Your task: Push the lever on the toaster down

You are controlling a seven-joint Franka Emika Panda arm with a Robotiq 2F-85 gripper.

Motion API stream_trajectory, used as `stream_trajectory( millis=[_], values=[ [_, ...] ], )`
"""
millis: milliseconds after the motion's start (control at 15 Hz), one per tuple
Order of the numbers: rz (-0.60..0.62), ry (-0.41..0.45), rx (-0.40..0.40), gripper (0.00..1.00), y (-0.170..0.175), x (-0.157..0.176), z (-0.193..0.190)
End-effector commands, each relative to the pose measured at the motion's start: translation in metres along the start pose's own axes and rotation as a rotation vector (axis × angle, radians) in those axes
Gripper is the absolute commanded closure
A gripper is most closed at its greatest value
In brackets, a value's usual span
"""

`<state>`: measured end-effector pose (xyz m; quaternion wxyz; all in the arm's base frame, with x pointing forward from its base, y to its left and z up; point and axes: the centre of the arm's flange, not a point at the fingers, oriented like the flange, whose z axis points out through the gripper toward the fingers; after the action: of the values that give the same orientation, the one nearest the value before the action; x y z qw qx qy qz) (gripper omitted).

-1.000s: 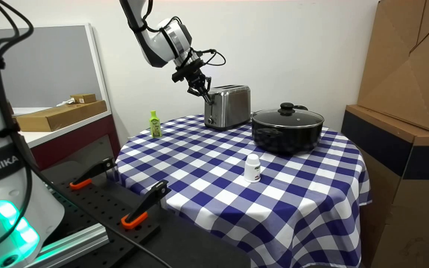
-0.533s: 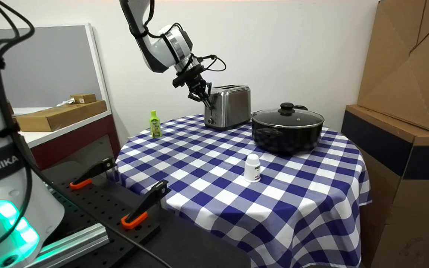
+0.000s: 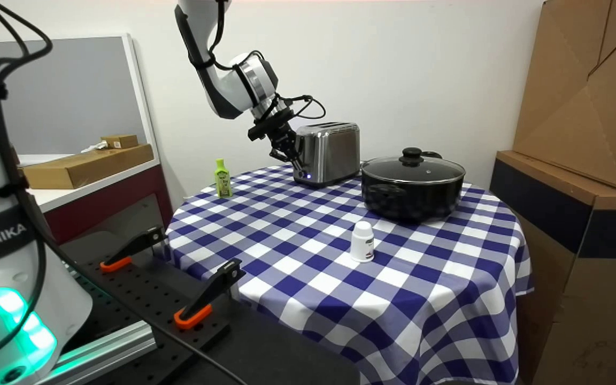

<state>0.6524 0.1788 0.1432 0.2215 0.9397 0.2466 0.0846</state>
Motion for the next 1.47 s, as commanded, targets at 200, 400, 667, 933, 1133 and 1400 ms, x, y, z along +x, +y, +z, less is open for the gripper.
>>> stream_trajectory(
  millis=[200, 400, 667, 933, 1133, 1400],
  values=[
    [-0.048, -0.006, 0.060, 1.00, -0.028, -0.023, 0.034],
    [-0.028, -0.007, 0.134, 1.00, -0.015, -0.037, 0.003],
    [0.068, -0.060, 0.261, 1.00, 0.027, -0.061, -0.051],
    [0.185, -0.186, 0.336, 1.00, 0.075, -0.105, -0.082],
    [0.245, -0.253, 0.402, 1.00, 0.103, -0.140, -0.100],
    [0.318, -0.227, 0.508, 1.00, 0.129, -0.173, -0.121]
  ],
)
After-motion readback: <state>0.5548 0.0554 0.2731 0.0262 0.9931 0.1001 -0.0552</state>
